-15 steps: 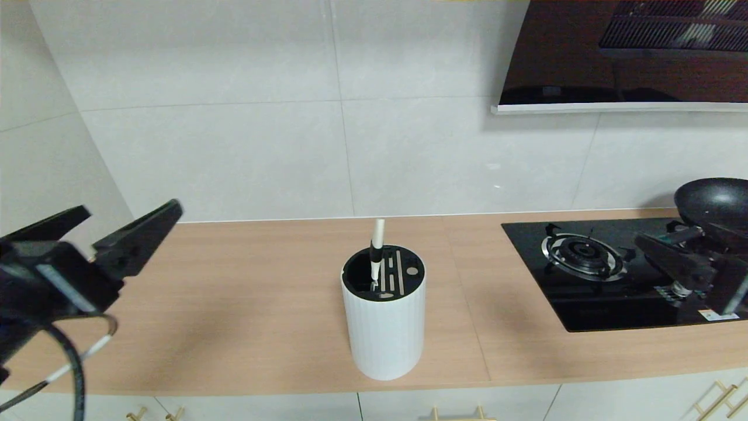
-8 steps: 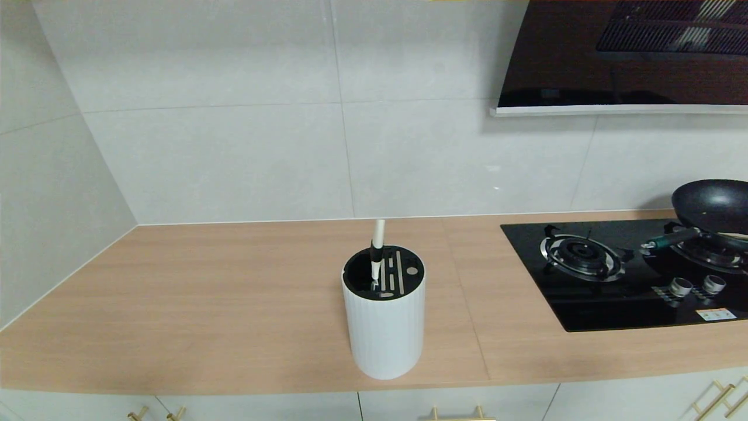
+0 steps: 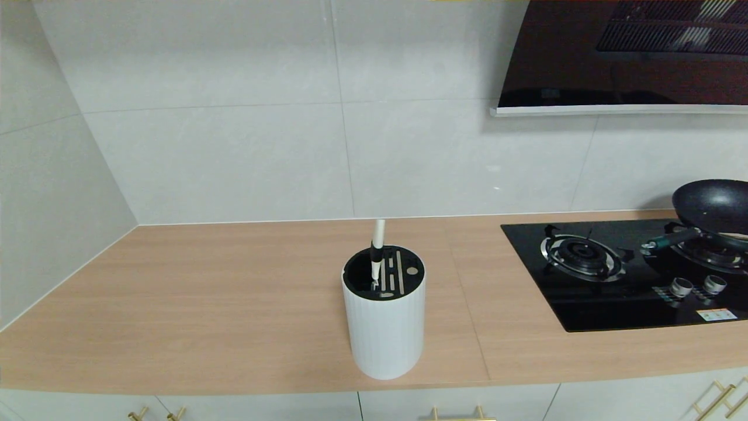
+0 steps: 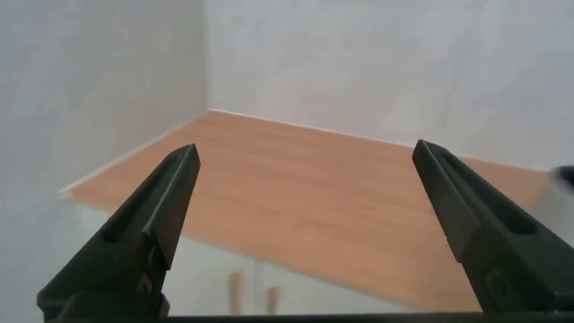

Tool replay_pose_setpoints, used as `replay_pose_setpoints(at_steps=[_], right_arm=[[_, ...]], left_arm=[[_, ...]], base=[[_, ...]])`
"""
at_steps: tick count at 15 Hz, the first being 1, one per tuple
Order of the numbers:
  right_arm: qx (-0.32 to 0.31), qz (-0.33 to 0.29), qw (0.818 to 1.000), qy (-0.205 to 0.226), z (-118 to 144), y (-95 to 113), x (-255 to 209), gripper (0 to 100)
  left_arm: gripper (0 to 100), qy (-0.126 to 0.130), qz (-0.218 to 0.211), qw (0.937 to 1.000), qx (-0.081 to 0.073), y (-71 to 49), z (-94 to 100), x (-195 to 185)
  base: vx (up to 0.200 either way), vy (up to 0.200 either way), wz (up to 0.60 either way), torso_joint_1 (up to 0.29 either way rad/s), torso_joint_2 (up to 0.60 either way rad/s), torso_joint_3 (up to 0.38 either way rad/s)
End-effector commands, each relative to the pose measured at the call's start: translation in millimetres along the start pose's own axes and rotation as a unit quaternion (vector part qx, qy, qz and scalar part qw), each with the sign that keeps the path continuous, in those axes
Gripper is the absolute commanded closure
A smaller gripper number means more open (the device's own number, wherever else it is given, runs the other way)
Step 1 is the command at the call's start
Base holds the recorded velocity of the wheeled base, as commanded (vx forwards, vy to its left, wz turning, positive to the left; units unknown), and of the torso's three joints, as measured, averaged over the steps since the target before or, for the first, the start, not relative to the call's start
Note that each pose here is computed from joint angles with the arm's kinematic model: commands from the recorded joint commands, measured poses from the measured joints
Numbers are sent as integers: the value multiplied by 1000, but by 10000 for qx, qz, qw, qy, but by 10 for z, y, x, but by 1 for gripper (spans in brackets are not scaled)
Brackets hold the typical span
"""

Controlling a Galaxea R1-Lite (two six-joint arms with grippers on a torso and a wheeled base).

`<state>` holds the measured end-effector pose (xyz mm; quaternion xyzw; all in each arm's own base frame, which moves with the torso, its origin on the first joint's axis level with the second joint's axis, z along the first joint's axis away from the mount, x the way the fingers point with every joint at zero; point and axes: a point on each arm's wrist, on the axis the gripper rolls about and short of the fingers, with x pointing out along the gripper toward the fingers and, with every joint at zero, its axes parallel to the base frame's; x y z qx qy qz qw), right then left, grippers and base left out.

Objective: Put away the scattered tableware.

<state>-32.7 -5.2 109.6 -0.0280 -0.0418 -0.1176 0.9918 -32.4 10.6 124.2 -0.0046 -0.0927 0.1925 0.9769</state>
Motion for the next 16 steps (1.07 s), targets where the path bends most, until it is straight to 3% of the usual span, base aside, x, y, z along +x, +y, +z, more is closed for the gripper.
replay_pose_setpoints(at_steps=[1,2,3,5,6,7,9,16], right_arm=[[-38,-11,10000,83,-230,29,52,0],[-37,12,10000,82,-269,35,64,0],[-34,162,9998,132,-281,43,64,0],[3,208,9997,137,-282,45,64,0],[-18,330,9994,129,-282,50,64,0],[-14,575,9983,114,-281,61,63,0],[-57,1136,9928,374,-339,89,56,0],[-81,1285,9912,299,-326,94,56,0]], left_arm=[[0,140,141,9997,158,-19,-296,-13],[0,208,61,9996,186,-26,-339,-7],[0,492,-383,9978,208,-46,-405,-12],[0,757,-879,9931,165,-67,-461,-21],[0,798,-1305,9882,-55,-87,-464,-26],[0,839,-1524,9847,-63,-95,-472,-30],[0,850,-1579,9838,-34,-97,-475,-31],[0,865,-1609,9832,-33,-98,-477,-30]], base=[[0,0,0,0,0,0],[0,0,0,0,0,0],[0,0,0,0,0,0],[0,0,0,0,0,0],[0,0,0,0,0,0],[0,0,0,0,0,0],[0,0,0,0,0,0],[0,0,0,0,0,0]])
